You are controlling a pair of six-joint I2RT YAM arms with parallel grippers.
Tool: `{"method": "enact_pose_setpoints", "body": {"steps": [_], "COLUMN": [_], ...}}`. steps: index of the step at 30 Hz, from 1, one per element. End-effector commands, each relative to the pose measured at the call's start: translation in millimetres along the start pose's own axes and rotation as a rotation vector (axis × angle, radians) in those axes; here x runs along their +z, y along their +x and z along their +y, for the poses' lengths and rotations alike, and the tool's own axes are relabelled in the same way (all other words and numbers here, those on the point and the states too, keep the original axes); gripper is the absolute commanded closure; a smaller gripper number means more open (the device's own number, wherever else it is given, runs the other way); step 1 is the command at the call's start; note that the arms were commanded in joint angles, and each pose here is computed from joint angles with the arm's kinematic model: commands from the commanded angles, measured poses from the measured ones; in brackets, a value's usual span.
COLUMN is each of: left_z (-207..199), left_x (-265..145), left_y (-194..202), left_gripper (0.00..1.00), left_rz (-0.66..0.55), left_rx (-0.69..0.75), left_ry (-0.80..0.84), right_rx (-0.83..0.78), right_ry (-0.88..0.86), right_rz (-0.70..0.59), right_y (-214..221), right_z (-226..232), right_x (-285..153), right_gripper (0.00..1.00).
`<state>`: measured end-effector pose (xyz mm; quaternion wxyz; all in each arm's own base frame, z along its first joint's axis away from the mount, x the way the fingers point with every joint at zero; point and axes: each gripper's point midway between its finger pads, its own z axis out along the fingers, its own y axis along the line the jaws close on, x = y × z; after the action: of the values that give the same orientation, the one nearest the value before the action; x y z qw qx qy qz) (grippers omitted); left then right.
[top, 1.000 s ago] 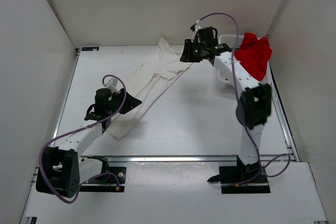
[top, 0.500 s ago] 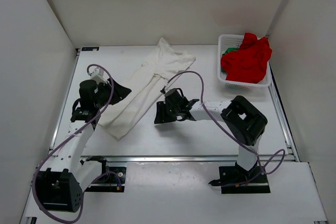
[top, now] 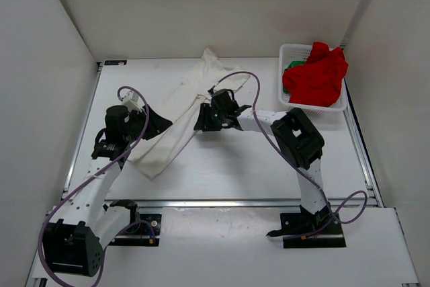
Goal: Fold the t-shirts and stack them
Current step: Rotate the tshirt 90 degrees
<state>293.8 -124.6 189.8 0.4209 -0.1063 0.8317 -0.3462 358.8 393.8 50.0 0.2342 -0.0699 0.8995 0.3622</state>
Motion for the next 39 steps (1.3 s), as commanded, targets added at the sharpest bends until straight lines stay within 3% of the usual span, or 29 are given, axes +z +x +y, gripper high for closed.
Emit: {"method": "enact_pose_setpoints", "body": {"steps": [1, 4, 8, 10, 19, 21, 23, 26, 34, 39], "left_z": [-12, -8, -5, -1, -17, -13, -4, -3, -13, -2], "left_x": [-6, -6, 0, 3, 25, 25, 24, 19, 6, 1], "left_y": [-6, -7, -1, 4, 77, 84, 78, 63, 40, 36], "left_gripper": [0.51, 0.50, 0.51, 0.51, 0.49, 0.49, 0.49, 0.49, 0.49, 0.49], "left_rz": [-0.020, -0.034, -0.017, 0.000, 0.198, 0.206, 0.180, 0.154, 0.107, 0.086], "left_rx": [0.018, 0.007, 0.013, 0.024, 0.063, 0.071, 0.056, 0.033, 0.060, 0.041], "left_ry": [0.045, 0.039, 0.025, 0.013, 0.067, 0.049, 0.029, 0.047, 0.061, 0.047], "right_rx": [0.008, 0.022, 0.052, 0.063, 0.144, 0.168, 0.102, -0.006, -0.062, -0.074], "right_ry": [0.032, 0.037, 0.035, 0.038, 0.154, 0.113, 0.065, 0.023, 0.042, 0.044], "right_rz": [0.099, 0.120, 0.140, 0.140, -0.029, -0.047, -0.031, 0.023, 0.116, 0.138], "right_y": [7, 9, 1, 2, -33, -24, -14, 9, 17, 13], "right_z": [-17, -23, -38, -45, -156, -153, -122, -75, -40, -38], "right_x": [7, 10, 18, 7, -122, -132, -123, -87, 9, 23], "right_gripper": [0.58, 0.60, 0.96, 1.00, 1.00, 0.92, 0.74, 0.65, 0.59, 0.58]}}
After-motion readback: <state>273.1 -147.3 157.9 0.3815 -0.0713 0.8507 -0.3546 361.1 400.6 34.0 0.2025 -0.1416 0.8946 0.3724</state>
